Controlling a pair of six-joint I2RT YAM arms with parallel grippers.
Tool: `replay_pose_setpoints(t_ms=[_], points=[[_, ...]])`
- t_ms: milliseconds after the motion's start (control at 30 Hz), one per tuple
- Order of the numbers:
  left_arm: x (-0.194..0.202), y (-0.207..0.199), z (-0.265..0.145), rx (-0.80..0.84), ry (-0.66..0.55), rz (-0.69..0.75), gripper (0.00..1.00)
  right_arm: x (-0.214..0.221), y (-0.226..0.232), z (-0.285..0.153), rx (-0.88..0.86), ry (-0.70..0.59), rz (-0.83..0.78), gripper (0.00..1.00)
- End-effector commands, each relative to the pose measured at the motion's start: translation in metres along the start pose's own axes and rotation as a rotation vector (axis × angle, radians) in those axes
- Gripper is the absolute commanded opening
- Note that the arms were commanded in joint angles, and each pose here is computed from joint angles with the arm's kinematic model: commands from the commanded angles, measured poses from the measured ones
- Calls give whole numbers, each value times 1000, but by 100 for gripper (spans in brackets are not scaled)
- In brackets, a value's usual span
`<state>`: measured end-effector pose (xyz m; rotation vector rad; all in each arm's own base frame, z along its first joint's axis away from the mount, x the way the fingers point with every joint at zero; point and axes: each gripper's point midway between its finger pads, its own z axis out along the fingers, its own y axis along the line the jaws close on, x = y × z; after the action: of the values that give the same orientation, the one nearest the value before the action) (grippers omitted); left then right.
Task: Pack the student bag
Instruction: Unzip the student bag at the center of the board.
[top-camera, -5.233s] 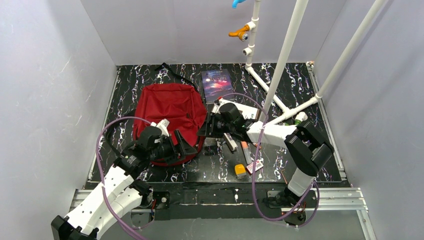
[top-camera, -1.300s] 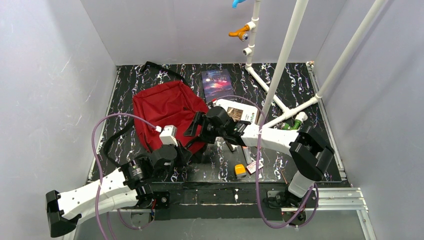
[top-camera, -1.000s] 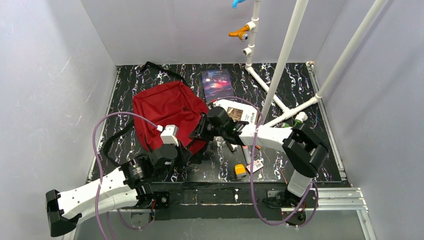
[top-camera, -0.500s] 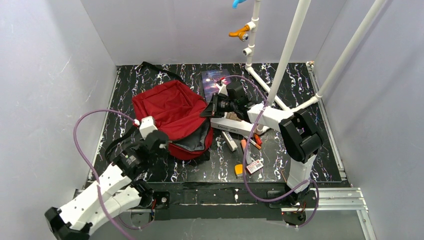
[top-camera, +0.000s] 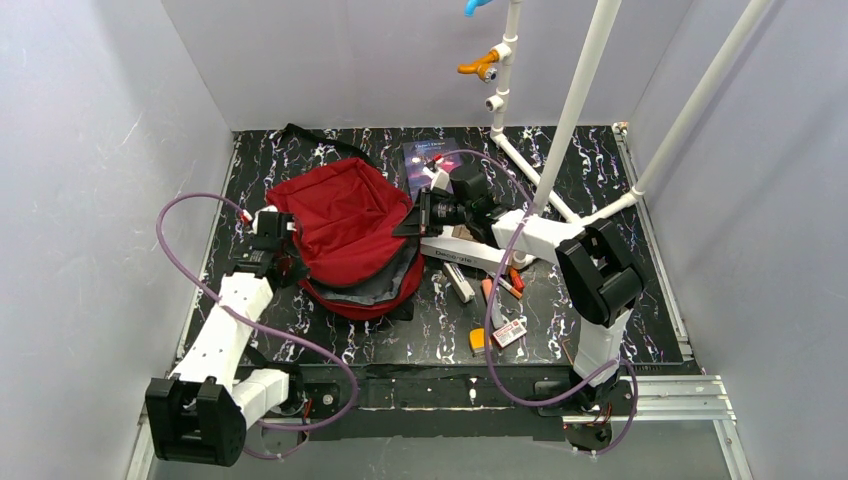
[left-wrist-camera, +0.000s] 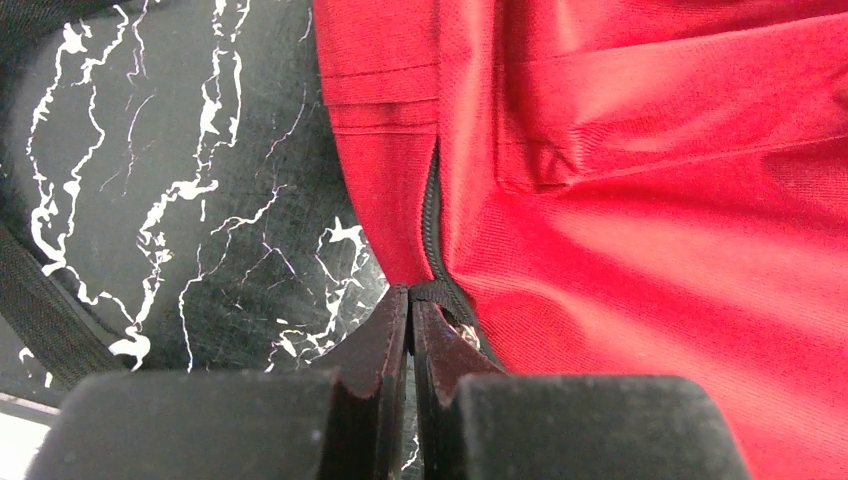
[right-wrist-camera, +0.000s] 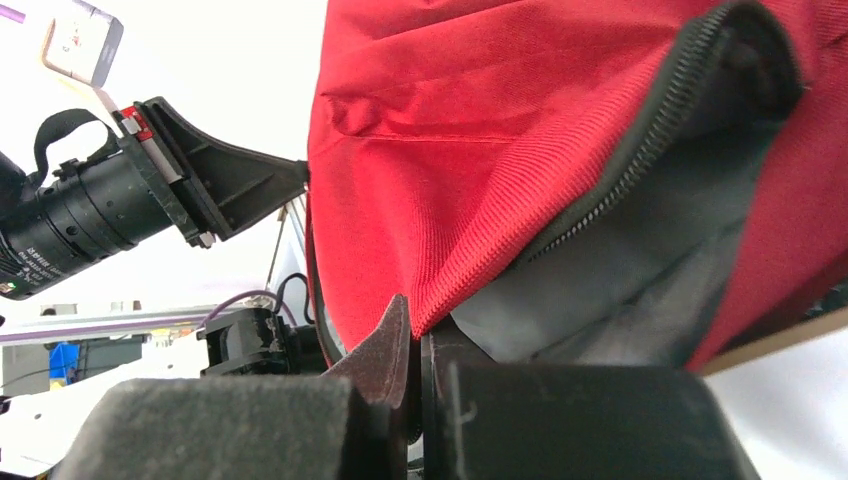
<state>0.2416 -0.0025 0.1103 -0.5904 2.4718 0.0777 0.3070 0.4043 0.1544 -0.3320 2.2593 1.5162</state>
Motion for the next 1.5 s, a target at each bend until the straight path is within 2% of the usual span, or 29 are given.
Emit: replay_pose_setpoints(t_ms=[0,100,200,267,333,467,600,633,767,867,933,1000,1100,1133,1167,1333,1400,1467], points=[[-19,-11,-17,85,-62,21,1,2,33,13,-100,-7,-56,1],[-16,0,-31,53,-76,-18,34,7,50,29,-139,-11,-69,1],[-16,16,-50,29,-143,-50,63,13,71,52,-186,9,-76,1],[-21,24,-69,38,-214,-68,76,16,85,68,-214,28,-88,1],[-26,23,-85,78,-260,-72,83,16,95,79,-228,34,-99,1],[-29,-10,-98,277,-278,-10,91,17,113,89,-261,49,-119,1],[-20,-74,-98,614,-204,96,93,24,118,86,-270,78,-124,1],[-20,-86,-97,671,-180,94,97,24,118,83,-270,79,-118,1],[-19,-111,-88,729,-65,115,93,20,122,73,-270,70,-91,1],[-8,-124,-83,734,-48,244,91,8,125,67,-285,52,-59,1],[3,-120,-76,667,-60,327,90,-3,125,64,-280,33,-59,2],[8,-105,-62,557,-65,321,86,-13,120,63,-247,19,-78,6],[10,-80,-44,405,-72,265,79,-24,102,64,-121,6,-133,19],[12,-77,-41,391,-68,261,79,-27,89,63,-42,8,-171,26],[13,-77,-41,392,-61,260,82,-28,70,59,73,25,-210,38],[19,-101,-67,565,-22,285,96,-23,-4,-4,521,139,-499,82],[22,-108,-78,631,-11,292,98,-10,-15,-34,604,205,-585,92],[25,-113,-88,687,-3,290,98,-1,-24,-62,716,227,-703,98]])
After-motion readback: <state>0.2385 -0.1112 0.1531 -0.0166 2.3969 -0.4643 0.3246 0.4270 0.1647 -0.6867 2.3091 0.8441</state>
